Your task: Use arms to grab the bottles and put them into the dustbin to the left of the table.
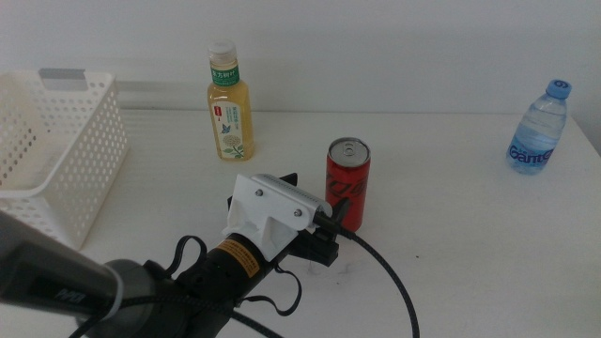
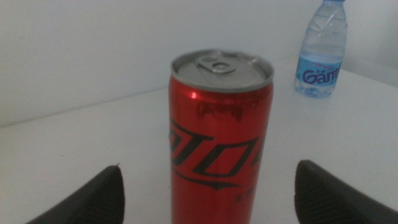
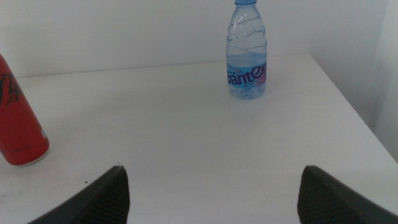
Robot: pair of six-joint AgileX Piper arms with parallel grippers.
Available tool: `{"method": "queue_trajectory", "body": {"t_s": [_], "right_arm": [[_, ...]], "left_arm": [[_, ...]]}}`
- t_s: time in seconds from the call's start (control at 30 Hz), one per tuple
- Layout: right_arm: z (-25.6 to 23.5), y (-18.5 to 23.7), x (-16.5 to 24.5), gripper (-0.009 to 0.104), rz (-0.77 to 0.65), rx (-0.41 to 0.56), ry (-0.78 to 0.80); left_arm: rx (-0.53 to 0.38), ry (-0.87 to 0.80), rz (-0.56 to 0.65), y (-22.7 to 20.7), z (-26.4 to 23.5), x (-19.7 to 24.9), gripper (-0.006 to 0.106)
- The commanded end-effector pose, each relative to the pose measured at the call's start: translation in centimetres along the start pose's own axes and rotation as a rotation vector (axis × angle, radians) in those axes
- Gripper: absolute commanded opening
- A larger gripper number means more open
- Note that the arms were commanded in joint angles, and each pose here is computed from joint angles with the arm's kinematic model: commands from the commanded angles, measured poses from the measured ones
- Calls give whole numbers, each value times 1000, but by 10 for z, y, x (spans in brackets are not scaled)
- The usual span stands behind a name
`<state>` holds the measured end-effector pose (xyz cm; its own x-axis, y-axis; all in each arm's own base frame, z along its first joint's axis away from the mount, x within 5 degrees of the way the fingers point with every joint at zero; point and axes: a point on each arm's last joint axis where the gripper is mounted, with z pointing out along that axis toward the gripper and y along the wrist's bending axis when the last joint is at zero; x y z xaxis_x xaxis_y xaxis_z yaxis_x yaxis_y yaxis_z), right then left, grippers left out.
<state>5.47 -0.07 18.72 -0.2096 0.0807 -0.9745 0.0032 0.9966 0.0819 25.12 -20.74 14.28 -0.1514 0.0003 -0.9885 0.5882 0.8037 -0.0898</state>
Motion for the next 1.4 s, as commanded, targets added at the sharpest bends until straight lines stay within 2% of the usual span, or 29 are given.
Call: {"method": "queue_trajectory", "body": {"t_s": [0.0, 0.73, 1.37], "right_arm": [[0, -1, 0, 91, -10, 9, -13], [0, -1, 0, 91, -10, 9, -13], [0, -1, 0, 91, -10, 9, -13]], "left_arm": [[28, 0, -27, 0, 5, 2, 94], [39, 0, -69, -2, 56, 27, 94], [15, -17, -79, 3, 88, 38, 94]]}}
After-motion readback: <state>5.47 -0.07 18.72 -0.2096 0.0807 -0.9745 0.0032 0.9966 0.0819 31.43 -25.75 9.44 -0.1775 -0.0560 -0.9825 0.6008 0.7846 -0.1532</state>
